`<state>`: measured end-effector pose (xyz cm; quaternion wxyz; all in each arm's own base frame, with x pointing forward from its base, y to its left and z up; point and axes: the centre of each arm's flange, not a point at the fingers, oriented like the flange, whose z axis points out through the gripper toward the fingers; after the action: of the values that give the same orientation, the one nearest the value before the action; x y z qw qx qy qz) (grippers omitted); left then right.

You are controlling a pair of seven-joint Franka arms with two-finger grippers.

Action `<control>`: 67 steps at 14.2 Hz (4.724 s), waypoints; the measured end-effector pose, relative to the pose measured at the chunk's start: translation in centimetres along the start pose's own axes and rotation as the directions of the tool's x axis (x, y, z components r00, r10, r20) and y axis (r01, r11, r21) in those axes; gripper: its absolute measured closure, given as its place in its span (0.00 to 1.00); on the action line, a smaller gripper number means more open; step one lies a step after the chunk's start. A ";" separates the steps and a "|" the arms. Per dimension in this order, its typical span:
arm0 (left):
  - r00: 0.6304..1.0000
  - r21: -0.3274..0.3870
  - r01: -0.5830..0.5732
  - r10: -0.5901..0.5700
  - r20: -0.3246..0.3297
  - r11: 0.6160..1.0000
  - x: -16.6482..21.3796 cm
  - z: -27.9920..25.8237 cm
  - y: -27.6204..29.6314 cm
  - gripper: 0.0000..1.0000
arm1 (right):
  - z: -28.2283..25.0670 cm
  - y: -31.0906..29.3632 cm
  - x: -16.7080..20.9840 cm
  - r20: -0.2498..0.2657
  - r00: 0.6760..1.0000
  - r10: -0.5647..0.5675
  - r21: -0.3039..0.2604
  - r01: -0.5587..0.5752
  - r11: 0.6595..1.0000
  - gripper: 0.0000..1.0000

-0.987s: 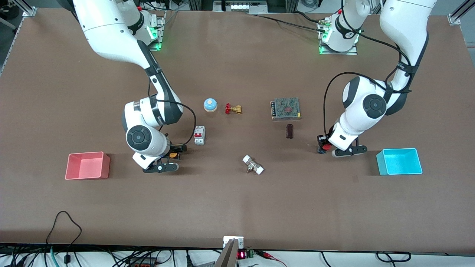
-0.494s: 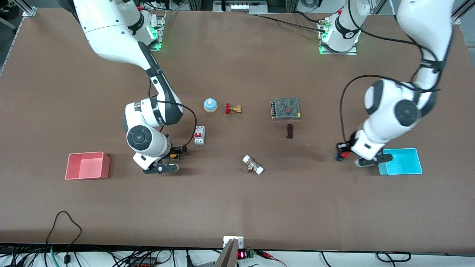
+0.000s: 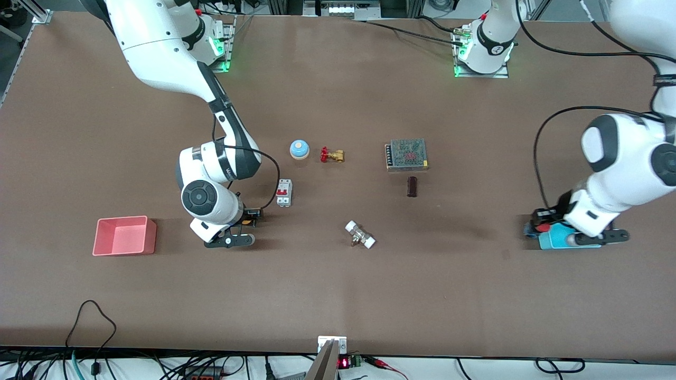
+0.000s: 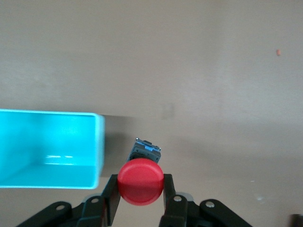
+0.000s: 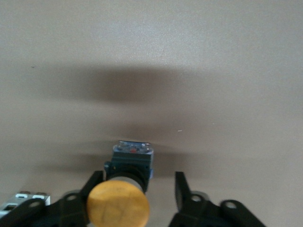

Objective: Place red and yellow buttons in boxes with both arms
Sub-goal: 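Carry the red button with the left gripper over the cyan box, then carry the yellow button to the pink box while the left gripper releases the red button, then lower the yellow button into the pink box while the left gripper lifts away, then open the right gripper and lift it away from the pink box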

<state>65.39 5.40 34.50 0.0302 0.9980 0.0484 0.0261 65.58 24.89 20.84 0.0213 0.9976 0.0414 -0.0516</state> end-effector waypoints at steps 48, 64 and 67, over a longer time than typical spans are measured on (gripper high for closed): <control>0.997 0.044 -0.073 0.071 0.029 0.996 -6.0 -20.2 6.4 0.01 | 0.2 33.4 4.3 0.042 0.994 0.100 -0.079 -0.097 0.992 0.59; 0.994 0.058 -0.109 0.110 -0.014 0.992 -11.0 -24.2 5.1 0.00 | -19.3 33.4 0.8 -0.019 0.991 0.130 -0.010 -0.130 0.991 0.00; 0.994 0.058 -0.103 0.105 -0.021 0.993 -11.0 -24.4 4.8 0.00 | -27.2 32.2 -2.7 -0.033 0.992 0.121 0.024 -0.120 0.992 0.00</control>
<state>53.61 0.95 58.54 -0.0003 0.9993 -0.0025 0.0382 68.41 -6.15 49.34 0.0127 0.9992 -0.0191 -0.0337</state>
